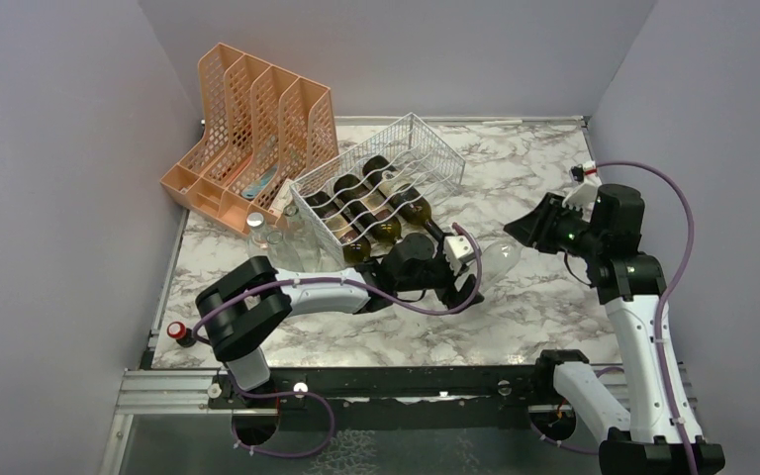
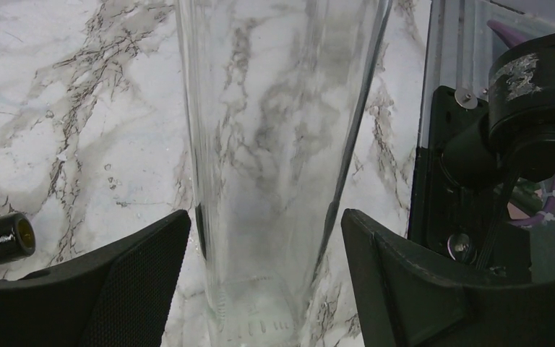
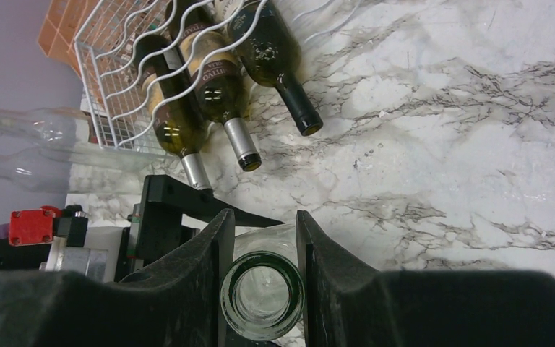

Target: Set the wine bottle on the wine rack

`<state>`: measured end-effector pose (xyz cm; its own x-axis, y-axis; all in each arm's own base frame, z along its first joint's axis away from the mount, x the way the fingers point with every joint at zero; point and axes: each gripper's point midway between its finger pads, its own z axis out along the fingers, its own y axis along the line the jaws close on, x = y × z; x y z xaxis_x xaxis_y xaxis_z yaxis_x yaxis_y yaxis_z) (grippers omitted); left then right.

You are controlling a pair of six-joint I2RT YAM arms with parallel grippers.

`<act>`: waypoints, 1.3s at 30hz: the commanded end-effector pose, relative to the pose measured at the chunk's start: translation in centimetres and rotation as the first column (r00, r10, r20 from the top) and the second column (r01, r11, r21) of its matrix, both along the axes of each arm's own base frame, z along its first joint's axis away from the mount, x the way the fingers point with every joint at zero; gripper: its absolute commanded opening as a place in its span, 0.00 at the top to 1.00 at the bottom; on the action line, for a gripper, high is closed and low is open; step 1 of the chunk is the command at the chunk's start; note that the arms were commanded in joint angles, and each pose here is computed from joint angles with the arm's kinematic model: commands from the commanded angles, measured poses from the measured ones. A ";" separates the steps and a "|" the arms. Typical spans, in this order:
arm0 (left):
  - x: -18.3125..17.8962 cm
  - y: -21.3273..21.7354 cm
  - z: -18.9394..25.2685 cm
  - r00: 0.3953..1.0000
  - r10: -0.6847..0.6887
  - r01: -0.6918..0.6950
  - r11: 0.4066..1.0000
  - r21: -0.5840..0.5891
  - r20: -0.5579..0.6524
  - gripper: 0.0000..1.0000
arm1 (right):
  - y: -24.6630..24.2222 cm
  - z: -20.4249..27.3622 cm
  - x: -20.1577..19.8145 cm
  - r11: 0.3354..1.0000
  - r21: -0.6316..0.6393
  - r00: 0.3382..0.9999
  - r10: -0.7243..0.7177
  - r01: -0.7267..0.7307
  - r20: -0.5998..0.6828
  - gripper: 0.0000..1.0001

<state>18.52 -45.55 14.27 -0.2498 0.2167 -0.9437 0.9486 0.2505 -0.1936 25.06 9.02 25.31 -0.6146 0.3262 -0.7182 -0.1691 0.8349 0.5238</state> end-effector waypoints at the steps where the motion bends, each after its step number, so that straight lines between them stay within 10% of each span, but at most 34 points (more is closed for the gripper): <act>1: 0.2 -1.2 2.1 0.998 -0.026 0.030 0.998 -0.062 0.058 0.20 | 1.3 3.8 -0.7 0.996 0.066 0.995 0.053 -0.059 0.087 0.99; 6: 0.0 -1.2 2.3 0.995 -0.043 0.049 0.996 -0.072 0.085 0.34 | 2.2 4.6 -1.3 0.988 0.113 0.991 0.091 -0.102 0.094 0.99; 12: 1.2 -0.9 3.9 0.981 -0.005 0.022 0.996 -0.085 0.195 0.74 | 2.8 5.6 -1.8 0.981 0.145 0.987 0.114 -0.130 0.112 0.97; 15: 1.7 -0.7 5.7 0.954 -0.001 0.031 0.995 -0.094 0.299 1.00 | 2.1 5.5 -1.9 0.989 0.098 0.989 0.099 -0.110 0.114 0.75; 18: 2.3 -0.3 7.5 0.906 0.005 0.037 0.995 -0.092 0.424 1.00 | 1.4 5.7 -2.1 0.994 0.029 0.986 0.097 -0.102 0.138 0.51; 27: 4.7 1.6 13.2 0.500 -0.079 0.031 0.997 0.073 0.862 1.00 | 1.0 9.2 -3.1 0.986 -0.099 0.950 0.160 -0.138 0.268 0.24; 39: 8.8 3.0 18.0 0.089 -0.249 -0.095 0.962 0.257 0.964 1.00 | 2.6 7.6 -4.7 0.945 -0.189 0.910 0.312 -0.267 0.274 0.19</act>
